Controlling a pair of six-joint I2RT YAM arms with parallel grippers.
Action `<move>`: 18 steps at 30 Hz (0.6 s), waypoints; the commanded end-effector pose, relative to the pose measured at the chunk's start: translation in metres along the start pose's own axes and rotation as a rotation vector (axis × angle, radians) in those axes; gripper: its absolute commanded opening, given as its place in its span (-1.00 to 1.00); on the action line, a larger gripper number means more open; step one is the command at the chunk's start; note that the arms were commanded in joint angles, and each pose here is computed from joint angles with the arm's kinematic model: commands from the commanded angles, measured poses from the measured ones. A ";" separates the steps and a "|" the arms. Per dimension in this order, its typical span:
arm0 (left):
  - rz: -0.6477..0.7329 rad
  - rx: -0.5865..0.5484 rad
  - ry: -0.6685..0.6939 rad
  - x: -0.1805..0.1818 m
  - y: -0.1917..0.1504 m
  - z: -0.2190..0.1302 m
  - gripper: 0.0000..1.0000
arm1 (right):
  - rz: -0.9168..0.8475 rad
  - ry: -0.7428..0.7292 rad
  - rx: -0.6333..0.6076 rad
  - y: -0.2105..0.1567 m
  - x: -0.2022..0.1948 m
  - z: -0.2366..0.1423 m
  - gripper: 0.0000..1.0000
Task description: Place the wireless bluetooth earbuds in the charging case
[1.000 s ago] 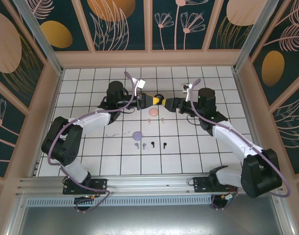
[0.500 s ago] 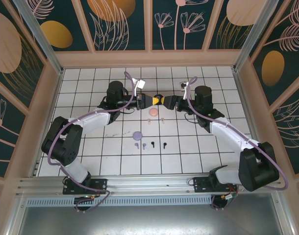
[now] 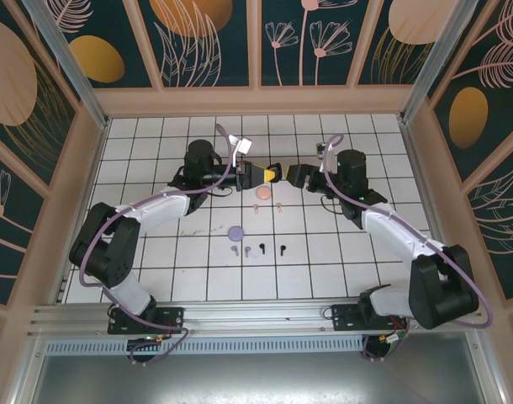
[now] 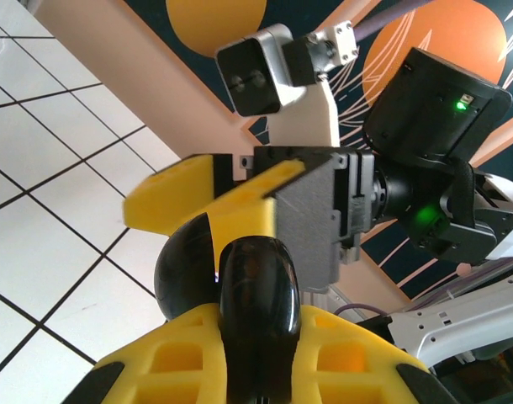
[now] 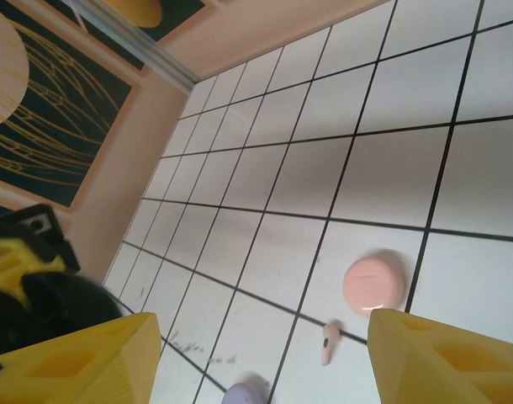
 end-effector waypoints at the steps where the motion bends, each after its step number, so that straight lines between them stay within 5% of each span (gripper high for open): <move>1: 0.083 -0.006 -0.050 -0.020 0.007 -0.002 -1.00 | -0.062 0.113 -0.024 0.004 0.024 -0.018 0.34; 18: 0.087 -0.011 -0.056 -0.025 0.010 0.004 -1.00 | -0.050 0.184 0.008 -0.003 0.038 0.001 -0.04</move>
Point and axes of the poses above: each hand's point on the last joint's axis, 136 mm out from that joint toward the fingers, its own z axis out along the fingers, its own x axis along the line the jaws close on, y = z × x, the point moved 5 cm from there along -z, back along the fingers, and after that the axes turned 9 degrees about -z, right-handed, at the moved point
